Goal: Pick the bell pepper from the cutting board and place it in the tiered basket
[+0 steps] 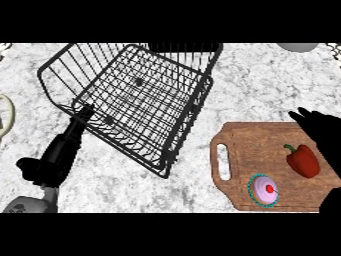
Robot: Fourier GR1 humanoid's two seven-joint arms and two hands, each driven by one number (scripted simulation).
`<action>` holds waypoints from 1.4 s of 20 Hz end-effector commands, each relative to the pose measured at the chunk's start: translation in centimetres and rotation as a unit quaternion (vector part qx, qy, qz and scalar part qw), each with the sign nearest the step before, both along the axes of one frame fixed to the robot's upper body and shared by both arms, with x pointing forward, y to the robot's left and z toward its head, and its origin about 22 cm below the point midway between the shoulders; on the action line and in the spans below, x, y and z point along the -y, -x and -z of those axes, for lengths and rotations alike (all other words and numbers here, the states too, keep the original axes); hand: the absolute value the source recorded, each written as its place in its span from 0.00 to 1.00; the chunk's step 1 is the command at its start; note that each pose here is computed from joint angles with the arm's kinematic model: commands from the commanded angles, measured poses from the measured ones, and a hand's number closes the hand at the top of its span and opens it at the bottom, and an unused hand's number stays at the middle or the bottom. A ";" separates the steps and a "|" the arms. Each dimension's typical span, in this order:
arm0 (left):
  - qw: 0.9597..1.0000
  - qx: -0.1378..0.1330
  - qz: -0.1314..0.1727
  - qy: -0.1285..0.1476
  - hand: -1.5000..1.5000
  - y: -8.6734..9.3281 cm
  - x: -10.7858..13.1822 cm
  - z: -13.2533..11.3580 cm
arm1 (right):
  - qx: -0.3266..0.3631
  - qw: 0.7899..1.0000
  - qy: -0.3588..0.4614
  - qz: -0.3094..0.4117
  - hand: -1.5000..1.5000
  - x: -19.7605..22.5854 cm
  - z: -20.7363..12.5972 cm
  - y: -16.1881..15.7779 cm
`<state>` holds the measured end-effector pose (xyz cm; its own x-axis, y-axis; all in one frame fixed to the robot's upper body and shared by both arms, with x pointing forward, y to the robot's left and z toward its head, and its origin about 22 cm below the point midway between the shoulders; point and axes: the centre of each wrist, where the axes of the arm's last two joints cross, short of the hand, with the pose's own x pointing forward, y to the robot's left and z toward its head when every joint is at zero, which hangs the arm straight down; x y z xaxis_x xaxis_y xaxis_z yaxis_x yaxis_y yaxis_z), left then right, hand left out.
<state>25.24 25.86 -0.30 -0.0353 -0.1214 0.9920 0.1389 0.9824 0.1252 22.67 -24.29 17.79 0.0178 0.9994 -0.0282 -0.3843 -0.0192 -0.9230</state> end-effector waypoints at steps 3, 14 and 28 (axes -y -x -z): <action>0.999 -0.030 0.027 0.012 0.50 0.4 3.4 1.7 | -0.033 0.998 0.029 0.038 0.00 1.3 3.9 -0.7; 0.999 -0.033 0.017 0.008 0.50 -1.1 0.7 1.5 | -0.039 0.998 0.007 0.057 0.00 3.0 6.5 -0.7; 0.999 -0.030 0.023 -0.001 0.50 -1.9 3.2 2.6 | -0.051 0.997 0.001 0.062 0.00 5.1 11.7 -3.5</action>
<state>25.59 25.11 -0.80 -0.0579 -0.1270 0.9902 0.1343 0.9819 0.1338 25.63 -29.53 7.50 0.1445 0.9887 -0.0405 -0.4682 0.0323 -0.8831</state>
